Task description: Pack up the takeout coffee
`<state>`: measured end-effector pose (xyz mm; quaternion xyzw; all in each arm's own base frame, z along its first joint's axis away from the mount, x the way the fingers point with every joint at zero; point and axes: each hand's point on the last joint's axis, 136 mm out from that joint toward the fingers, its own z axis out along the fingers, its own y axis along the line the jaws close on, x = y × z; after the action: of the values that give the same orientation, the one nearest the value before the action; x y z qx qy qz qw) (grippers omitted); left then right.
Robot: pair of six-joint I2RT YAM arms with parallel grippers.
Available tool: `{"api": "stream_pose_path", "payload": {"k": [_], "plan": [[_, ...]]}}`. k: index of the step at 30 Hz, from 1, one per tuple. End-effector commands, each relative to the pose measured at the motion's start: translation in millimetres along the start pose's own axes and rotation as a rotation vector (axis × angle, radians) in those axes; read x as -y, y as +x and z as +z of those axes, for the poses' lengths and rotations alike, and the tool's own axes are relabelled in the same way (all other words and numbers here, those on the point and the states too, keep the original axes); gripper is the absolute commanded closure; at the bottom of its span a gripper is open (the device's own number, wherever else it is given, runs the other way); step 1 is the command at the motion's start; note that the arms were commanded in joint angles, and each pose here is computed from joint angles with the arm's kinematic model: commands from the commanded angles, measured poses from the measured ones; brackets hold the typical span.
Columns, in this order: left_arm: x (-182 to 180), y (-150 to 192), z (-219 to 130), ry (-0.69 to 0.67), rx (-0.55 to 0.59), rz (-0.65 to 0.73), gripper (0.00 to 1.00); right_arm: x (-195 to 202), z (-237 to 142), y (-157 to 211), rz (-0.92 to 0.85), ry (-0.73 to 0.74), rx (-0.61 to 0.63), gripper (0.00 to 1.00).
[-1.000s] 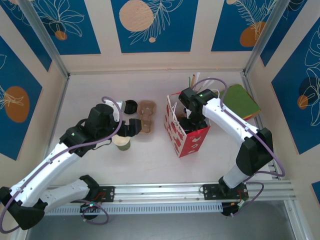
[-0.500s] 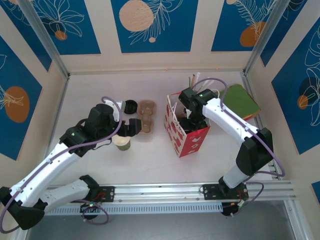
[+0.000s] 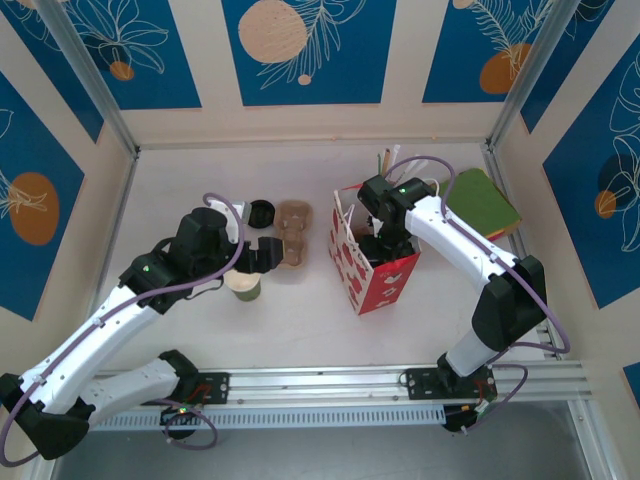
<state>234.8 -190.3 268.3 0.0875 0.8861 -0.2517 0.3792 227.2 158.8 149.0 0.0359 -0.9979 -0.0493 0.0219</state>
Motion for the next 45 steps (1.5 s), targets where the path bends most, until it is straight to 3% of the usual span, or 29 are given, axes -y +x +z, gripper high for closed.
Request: {"api": "stream_pose_path", "payload": {"k": [1,45], "plan": [[-2,0,-2,0.001,0.004,-0.012,0.00,1,-2,5,-0.008,-0.014,-0.010,0.35],[-2,1,-2,0.005,-0.001,-0.024,0.00,6,18,5,0.000,-0.021,-0.032,0.35]]}}
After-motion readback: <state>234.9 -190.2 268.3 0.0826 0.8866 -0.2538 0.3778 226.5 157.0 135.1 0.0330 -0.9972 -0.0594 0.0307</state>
